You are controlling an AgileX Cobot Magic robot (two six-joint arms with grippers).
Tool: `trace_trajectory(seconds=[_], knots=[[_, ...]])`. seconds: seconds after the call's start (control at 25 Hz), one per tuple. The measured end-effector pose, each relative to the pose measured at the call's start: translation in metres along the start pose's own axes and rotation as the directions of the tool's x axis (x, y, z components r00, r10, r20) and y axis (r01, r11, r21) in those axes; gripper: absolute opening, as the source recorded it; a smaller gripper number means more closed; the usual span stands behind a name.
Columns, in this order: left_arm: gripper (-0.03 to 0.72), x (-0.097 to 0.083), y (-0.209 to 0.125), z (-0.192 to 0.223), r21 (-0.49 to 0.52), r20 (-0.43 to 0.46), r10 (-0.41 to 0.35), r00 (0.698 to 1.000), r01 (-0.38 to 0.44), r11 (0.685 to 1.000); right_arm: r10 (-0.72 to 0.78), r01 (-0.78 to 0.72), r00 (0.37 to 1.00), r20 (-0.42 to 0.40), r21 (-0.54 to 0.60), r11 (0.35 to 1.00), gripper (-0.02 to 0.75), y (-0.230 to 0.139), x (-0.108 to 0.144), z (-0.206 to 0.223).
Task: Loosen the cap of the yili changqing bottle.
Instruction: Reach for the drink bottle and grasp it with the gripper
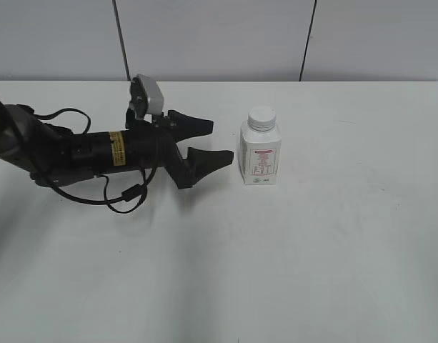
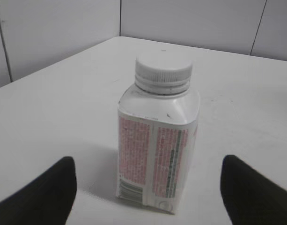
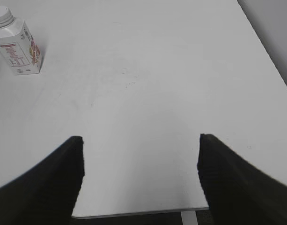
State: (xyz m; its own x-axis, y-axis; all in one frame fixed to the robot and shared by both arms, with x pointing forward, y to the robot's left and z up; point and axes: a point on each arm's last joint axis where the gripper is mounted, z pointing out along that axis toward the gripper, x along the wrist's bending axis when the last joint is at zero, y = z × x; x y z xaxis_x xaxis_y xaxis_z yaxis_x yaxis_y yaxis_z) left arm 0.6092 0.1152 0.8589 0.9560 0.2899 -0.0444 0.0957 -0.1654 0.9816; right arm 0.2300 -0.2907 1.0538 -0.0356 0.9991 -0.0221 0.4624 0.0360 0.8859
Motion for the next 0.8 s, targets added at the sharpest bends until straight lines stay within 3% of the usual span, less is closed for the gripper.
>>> trace_trajectory(seconds=[0.4,0.8], knots=[[0.575,0.011,-0.003,0.039,0.014,0.024,0.012,1.000,-0.012,1.000,0.000,0.000,1.000,-0.001,0.000,1.000,0.591,0.000,0.000,0.000],[0.575,0.010,-0.002,0.058,0.029,0.055,0.046,0.997,-0.047,0.998,0.001,-0.001,1.000,-0.001,0.001,1.000,0.591,0.000,0.000,0.000]])
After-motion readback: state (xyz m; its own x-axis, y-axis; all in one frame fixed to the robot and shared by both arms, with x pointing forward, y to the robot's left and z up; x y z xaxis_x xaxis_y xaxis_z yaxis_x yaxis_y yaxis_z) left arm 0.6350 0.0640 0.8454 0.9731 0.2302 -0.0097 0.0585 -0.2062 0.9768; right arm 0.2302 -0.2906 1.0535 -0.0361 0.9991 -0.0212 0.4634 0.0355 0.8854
